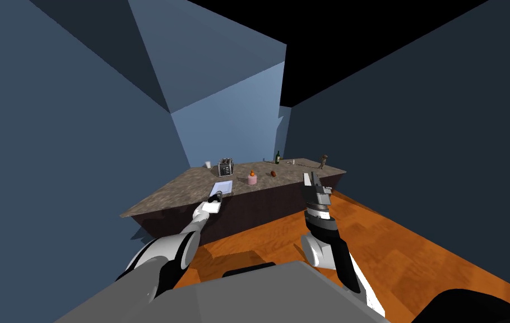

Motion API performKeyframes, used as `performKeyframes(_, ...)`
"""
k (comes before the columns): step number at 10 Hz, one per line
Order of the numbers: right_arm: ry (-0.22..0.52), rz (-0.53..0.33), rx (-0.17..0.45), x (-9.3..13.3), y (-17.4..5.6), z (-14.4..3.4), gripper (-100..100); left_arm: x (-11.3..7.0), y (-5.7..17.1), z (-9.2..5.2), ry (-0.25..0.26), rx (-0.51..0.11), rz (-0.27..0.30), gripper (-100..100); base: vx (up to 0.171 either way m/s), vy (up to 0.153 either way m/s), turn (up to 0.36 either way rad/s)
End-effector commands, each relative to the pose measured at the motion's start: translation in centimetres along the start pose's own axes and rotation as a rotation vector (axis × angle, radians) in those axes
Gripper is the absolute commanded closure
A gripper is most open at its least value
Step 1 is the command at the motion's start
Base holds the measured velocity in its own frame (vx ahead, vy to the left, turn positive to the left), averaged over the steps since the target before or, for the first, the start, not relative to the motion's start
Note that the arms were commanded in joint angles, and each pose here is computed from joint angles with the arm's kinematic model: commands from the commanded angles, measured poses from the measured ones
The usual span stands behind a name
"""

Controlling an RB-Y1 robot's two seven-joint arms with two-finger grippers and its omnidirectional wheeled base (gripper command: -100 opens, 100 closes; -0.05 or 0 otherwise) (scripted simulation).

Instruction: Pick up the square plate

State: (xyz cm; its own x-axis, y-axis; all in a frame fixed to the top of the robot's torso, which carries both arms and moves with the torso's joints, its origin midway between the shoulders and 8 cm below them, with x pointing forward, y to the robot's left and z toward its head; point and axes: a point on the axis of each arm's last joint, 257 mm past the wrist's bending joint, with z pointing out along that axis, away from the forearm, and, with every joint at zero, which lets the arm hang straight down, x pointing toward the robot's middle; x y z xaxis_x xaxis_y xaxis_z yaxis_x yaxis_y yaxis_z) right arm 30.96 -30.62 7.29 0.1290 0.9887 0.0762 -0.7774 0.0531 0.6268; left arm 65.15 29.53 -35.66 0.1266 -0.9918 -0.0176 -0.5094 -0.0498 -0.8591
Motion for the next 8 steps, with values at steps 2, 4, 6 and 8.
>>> performKeyframes(2,0.0,0.0,0.0,0.0,0.0,0.0,0,-0.4,2.9,-0.5,-0.007,-0.041,0.009,100,0.068,0.005,0.013)
performKeyframes(4,0.0,0.0,0.0,0.0,0.0,0.0,0,-0.4,0.4,-0.7,-0.005,0.01,0.007,100,-0.007,0.0,-0.004)
performKeyframes(6,0.0,0.0,0.0,0.0,0.0,0.0,0,-0.3,0.1,-0.7,-0.004,0.015,0.006,100,-0.013,-0.001,0.006)
performKeyframes(8,0.0,0.0,0.0,0.0,0.0,0.0,0,0.1,3.9,-1.2,-0.001,-0.047,0.03,100,0.085,0.008,0.045)
